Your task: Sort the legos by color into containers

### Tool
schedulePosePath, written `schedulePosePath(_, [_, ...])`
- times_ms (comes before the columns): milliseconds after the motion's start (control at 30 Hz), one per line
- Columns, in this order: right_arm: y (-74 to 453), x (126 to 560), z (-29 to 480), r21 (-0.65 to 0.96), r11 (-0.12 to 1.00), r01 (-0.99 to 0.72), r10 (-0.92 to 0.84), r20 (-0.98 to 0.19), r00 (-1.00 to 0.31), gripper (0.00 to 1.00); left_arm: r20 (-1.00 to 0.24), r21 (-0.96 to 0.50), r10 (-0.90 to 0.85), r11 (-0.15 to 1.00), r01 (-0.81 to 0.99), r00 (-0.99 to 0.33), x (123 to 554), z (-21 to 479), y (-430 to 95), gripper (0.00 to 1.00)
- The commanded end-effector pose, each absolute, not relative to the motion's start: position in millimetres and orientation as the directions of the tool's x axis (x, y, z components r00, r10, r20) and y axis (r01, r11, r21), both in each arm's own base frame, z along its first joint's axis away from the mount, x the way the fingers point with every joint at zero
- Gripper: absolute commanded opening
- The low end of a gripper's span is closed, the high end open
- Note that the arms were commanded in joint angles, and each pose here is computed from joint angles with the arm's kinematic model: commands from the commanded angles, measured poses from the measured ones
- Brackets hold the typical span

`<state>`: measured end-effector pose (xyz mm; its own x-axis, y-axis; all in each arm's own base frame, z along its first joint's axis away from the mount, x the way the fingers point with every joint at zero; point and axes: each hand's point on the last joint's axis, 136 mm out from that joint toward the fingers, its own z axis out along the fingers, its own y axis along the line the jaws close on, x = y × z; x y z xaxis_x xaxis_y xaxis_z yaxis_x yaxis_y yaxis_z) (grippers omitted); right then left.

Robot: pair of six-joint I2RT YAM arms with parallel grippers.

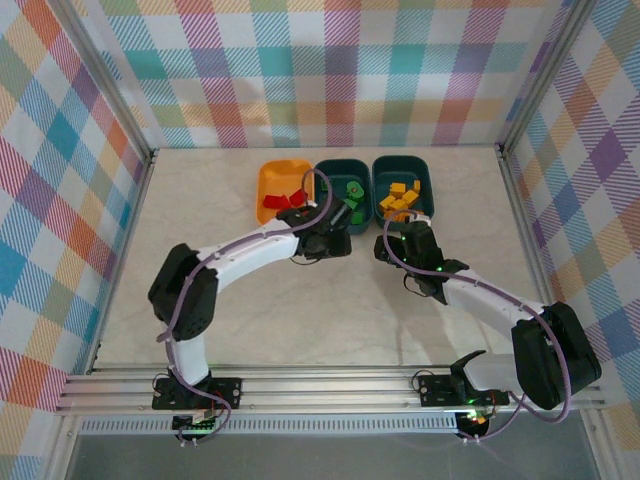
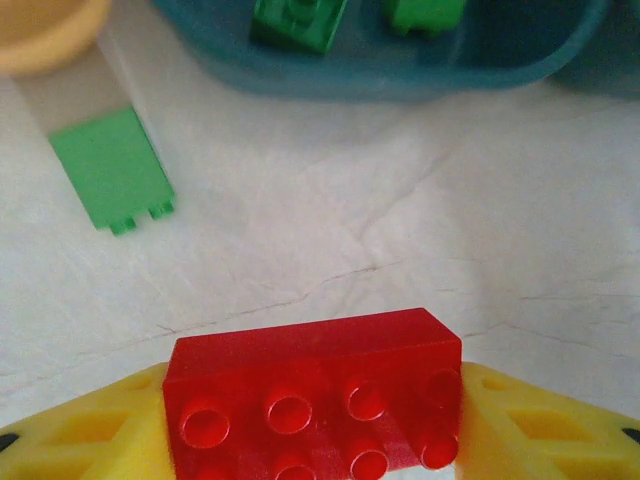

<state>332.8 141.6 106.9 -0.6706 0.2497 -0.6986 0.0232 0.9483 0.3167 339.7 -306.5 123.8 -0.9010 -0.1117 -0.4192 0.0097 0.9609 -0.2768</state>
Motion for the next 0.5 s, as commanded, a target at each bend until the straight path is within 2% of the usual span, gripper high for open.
schedulePosePath(0, [145.3,337.9,114.5,0.341,0.94,0.017,0.266,-0.702,-0.661,0.78,-0.482,-0.218,-0.118,0.976,-0.012,-0.868,363.1,148.0,-271.1,0.49])
schedulePosePath(267, [150.8,337.0,116.1,0.356,0.935,-0.009,0.259,-0.698,-0.668,0.78,-0.491,-0.197,-0.249,0.965,-0.172,-0.835,449.2,142.6,-195.2,0.51])
schedulePosePath(467, [171.2,336.0,117.8,0.374,0.921,-0.106,0.202,-0.694,-0.691,0.78,-0.465,-0.166,-0.294,0.955,-0.244,-0.835,493.4,121.6,-167.5,0.53])
